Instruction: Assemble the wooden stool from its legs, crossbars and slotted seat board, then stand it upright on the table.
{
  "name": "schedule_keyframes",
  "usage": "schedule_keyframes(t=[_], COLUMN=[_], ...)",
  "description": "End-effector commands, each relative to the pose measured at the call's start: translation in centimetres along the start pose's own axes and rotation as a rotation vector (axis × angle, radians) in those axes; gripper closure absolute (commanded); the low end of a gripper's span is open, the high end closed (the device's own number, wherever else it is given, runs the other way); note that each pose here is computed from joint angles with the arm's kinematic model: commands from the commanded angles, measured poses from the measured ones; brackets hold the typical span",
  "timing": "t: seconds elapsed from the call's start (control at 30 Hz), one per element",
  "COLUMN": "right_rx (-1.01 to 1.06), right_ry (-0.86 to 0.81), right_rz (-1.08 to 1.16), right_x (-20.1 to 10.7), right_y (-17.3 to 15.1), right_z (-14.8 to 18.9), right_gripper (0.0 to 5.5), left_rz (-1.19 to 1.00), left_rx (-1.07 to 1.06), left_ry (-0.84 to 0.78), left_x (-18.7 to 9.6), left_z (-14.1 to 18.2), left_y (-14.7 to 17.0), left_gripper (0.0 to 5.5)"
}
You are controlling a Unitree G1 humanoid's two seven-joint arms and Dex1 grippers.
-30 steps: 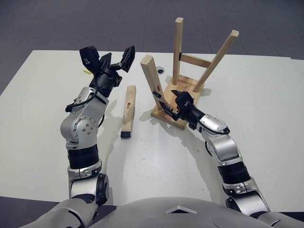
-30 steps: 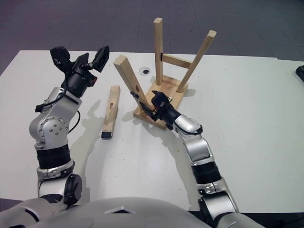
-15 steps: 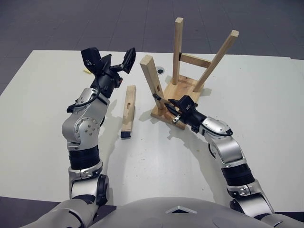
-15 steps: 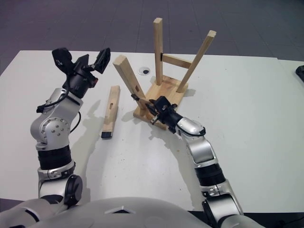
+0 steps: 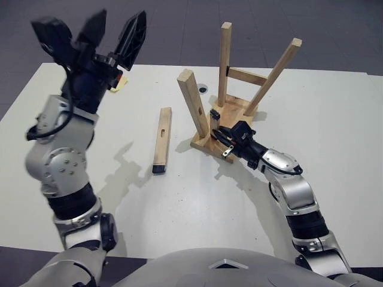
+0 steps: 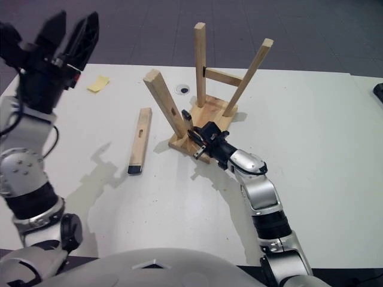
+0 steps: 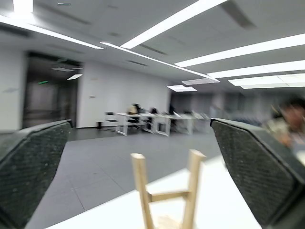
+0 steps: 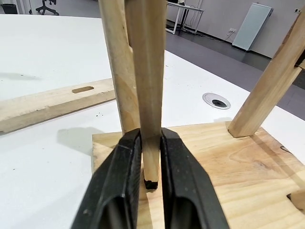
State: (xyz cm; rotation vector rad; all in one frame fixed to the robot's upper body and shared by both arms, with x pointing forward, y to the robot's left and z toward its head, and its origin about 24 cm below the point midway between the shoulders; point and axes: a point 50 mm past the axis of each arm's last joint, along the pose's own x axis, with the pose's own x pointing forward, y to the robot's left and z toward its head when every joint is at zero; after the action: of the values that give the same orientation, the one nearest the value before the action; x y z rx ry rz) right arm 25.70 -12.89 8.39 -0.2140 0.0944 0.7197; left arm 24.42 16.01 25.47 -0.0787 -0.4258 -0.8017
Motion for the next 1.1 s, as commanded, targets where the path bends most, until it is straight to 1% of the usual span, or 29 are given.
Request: schedule_keyframes(t=[0.03, 0.1, 0.2, 0.3, 0.4, 0.53, 0.63, 0.67, 0.7, 0.9, 1.03, 1.07, 1.1], right_rx=[0.021, 0.016, 0.041, 0.071, 0.162, 0.234, 0.236, 0.235, 0.235, 0.239, 0.238, 0.238, 0.238], right_ry=[-0.078, -0.099, -0.166, -0.218, -0.314, -0.381, -0.380, -0.379, -0.377, -0.373, -0.373, -0.373, -0.372], right_rz=[-0.038, -0.047, -0.047, -0.051, -0.071, -0.054, -0.025, -0.019, -0.016, -0.017, -0.015, -0.014, -0.014], right_x=[-0.5, -0.6, -0.8, -0.9, -1.3, -1.6, -1.7, -1.7, -1.7, -1.7, -1.7, -1.7, -1.6], right_y=[-0.8, -1.0, -1.1, -1.2, -1.7, -1.9, -1.6, -1.5, -1.4, -1.3, -1.2, -1.1, -1.1], right_z=[1.7, 2.2, 3.3, 4.2, 5.7, 7.1, 7.4, 7.4, 7.4, 7.4, 7.4, 7.4, 7.4], right_gripper=[5.07, 5.07, 5.07, 5.07, 5.07, 5.07, 5.07, 5.07, 5.07, 5.07, 5.07, 5.07, 5.07], left_rz=[-0.258, -0.293, -0.273, -0.238, -0.284, -0.313, -0.304, -0.290, -0.271, -0.190, -0.168, -0.168, -0.170], left_rx=[0.186, 0.243, 0.282, 0.357, 0.502, 0.596, 0.628, 0.645, 0.663, 0.690, 0.688, 0.687, 0.688], left_ry=[0.228, 0.285, 0.353, 0.412, 0.486, 0.509, 0.471, 0.451, 0.433, 0.351, 0.342, 0.340, 0.339], left_x=[1.7, 2.3, 2.8, 2.6, 2.2, 2.7, 3.4, 3.8, 4.2, 4.9, 5.1, 5.2, 5.3], left_z=[-2.7, -4.4, -6.9, -8.6, -10.5, -12.5, -12.7, -12.6, -12.4, -11.4, -11.5, -11.6, -11.6], left_y=[-4.0, -4.7, -4.7, -3.8, -3.7, -4.3, -4.8, -4.9, -4.8, -4.7, -4.5, -4.5, -4.5], left_gripper=[0.35, 0.67, 1.15, 1.68, 2.19, 2.87, 3.40, 3.19, 3.22, 2.22, 1.51, 1.43, 1.61])
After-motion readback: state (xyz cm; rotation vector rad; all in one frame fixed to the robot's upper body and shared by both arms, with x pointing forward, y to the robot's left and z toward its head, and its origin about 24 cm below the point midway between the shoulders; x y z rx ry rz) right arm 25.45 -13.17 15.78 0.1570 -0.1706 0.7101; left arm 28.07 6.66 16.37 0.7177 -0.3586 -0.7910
